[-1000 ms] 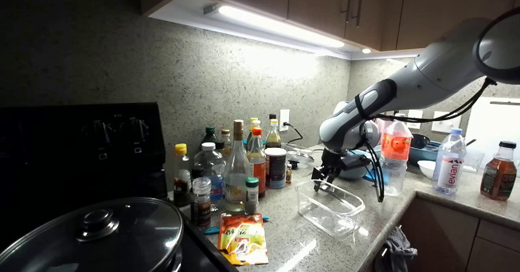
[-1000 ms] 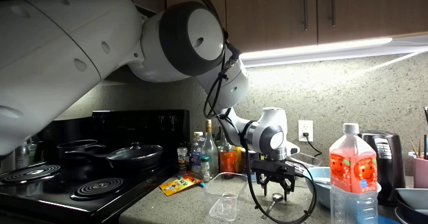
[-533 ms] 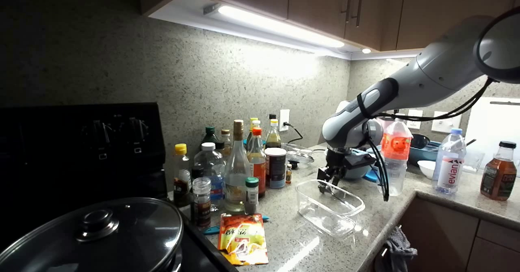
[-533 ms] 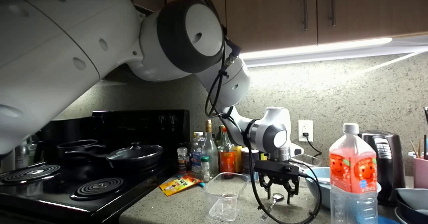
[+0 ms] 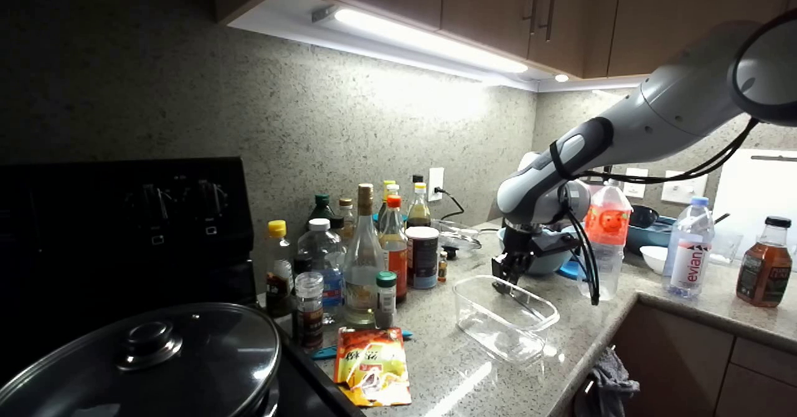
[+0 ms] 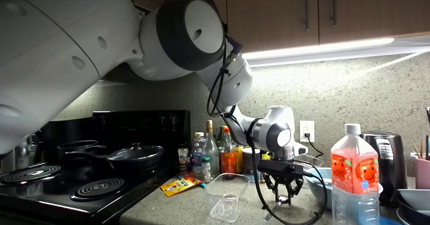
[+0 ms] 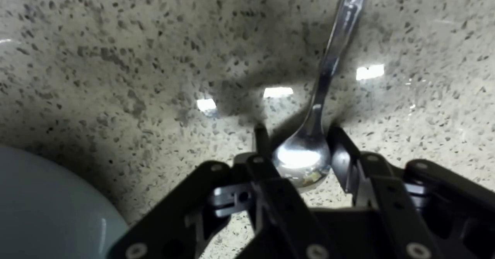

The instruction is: Put the spoon in the transparent bowl, then remove the spoon out of the bowl, then put the spoon back in the bowl

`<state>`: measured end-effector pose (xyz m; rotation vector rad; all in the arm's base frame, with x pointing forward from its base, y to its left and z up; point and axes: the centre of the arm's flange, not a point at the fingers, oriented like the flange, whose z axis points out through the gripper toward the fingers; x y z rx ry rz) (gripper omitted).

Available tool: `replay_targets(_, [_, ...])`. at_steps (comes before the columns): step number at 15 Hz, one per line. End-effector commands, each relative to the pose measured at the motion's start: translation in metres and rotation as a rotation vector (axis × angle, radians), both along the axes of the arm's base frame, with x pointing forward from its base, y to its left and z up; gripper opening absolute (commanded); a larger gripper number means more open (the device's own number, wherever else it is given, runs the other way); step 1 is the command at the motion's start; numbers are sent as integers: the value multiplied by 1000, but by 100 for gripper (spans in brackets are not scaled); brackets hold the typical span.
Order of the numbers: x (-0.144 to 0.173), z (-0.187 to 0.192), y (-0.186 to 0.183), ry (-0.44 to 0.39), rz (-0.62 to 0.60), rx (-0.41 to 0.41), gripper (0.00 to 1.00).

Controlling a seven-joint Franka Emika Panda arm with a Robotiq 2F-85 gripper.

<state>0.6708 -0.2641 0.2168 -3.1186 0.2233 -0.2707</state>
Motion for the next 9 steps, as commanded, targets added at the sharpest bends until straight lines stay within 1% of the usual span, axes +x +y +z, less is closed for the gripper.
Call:
replay_targets(1, [-10, 4, 5, 22, -16, 2, 16])
replay_targets(2, [-10, 4, 5, 20, -15, 4, 16])
replay_targets(4, [-13, 9, 10, -11, 5, 5, 16])
replay_targets(5, [-16, 15, 16, -50, 29, -6, 16])
replay_targets(7, [-21, 30, 28, -167, 77, -68, 16])
replay_targets(9, [-23, 44, 38, -263, 98, -106, 16])
